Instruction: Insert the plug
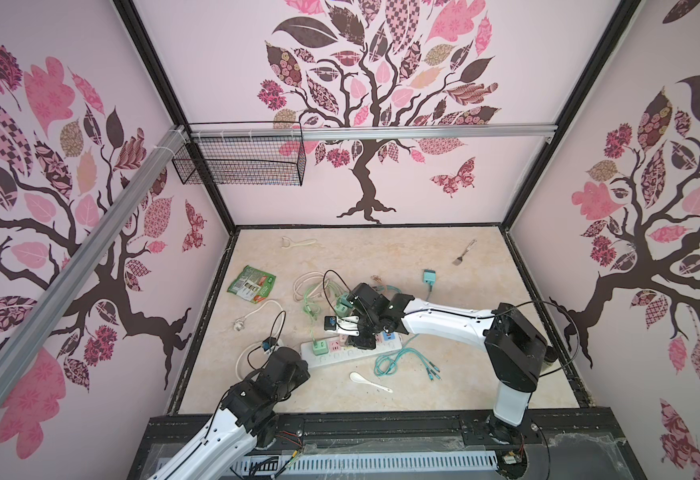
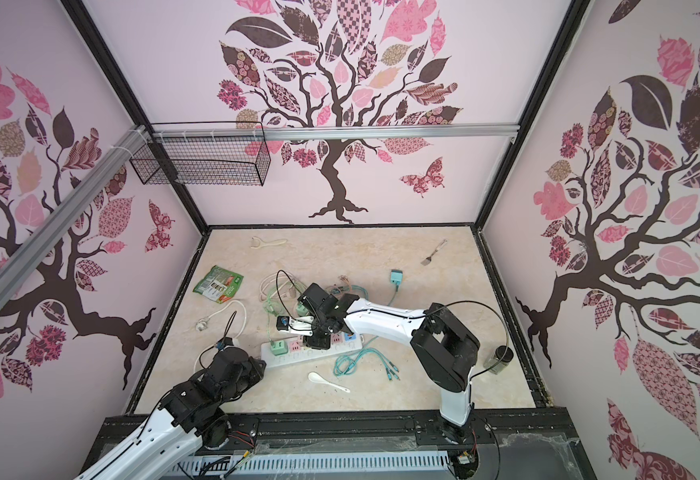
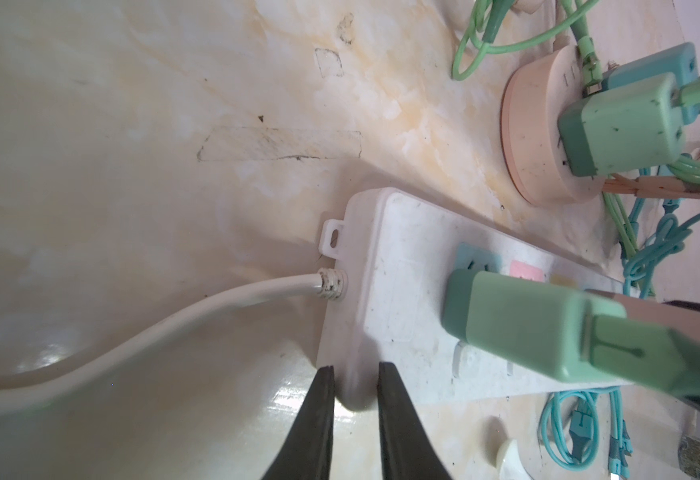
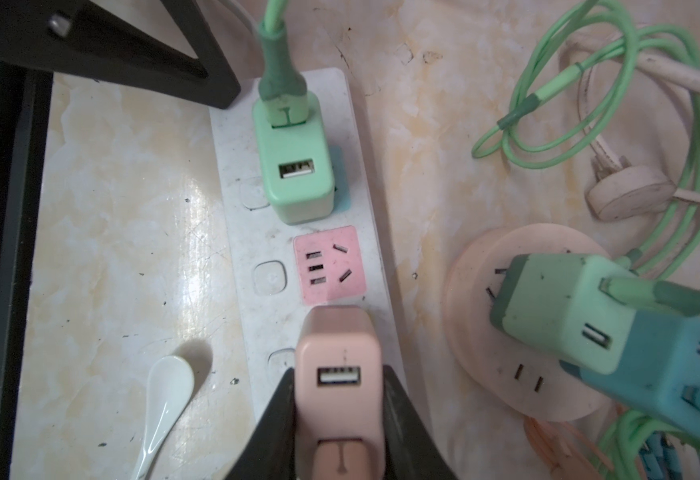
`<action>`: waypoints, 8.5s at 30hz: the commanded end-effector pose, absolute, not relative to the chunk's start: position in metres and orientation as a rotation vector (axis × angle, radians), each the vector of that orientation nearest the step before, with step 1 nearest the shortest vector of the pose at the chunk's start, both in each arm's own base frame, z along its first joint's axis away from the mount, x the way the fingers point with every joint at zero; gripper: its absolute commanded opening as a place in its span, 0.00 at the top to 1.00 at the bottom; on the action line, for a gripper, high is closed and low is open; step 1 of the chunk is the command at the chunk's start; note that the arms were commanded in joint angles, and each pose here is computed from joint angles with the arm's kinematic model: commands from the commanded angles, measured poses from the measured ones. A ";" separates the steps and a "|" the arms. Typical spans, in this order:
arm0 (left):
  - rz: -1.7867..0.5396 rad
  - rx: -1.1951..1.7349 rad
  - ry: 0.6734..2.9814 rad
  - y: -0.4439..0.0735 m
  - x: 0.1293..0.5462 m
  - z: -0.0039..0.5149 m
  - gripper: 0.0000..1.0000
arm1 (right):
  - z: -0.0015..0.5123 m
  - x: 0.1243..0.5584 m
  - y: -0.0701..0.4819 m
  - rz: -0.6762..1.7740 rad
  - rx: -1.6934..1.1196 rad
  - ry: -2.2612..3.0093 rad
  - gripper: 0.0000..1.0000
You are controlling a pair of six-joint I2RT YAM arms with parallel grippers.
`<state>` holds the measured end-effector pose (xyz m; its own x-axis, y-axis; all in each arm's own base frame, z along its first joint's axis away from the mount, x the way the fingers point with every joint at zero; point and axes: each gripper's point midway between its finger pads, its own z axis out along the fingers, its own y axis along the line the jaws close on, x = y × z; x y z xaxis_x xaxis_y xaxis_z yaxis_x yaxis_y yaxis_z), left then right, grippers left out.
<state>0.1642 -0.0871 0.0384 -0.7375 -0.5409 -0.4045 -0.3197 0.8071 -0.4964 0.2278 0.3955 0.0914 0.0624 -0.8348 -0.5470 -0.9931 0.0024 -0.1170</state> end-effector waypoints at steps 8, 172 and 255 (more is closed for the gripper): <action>-0.474 -0.635 2.495 -0.078 0.154 0.020 0.79 | 0.101 0.228 0.380 0.427 -1.858 1.835 0.80; -0.451 -0.234 2.265 -0.082 0.184 0.193 0.26 | 0.094 0.456 0.094 0.082 0.123 2.424 0.19; -1.008 -0.102 2.260 -0.191 0.213 0.201 0.27 | 0.218 0.292 0.288 0.731 -0.857 1.992 0.74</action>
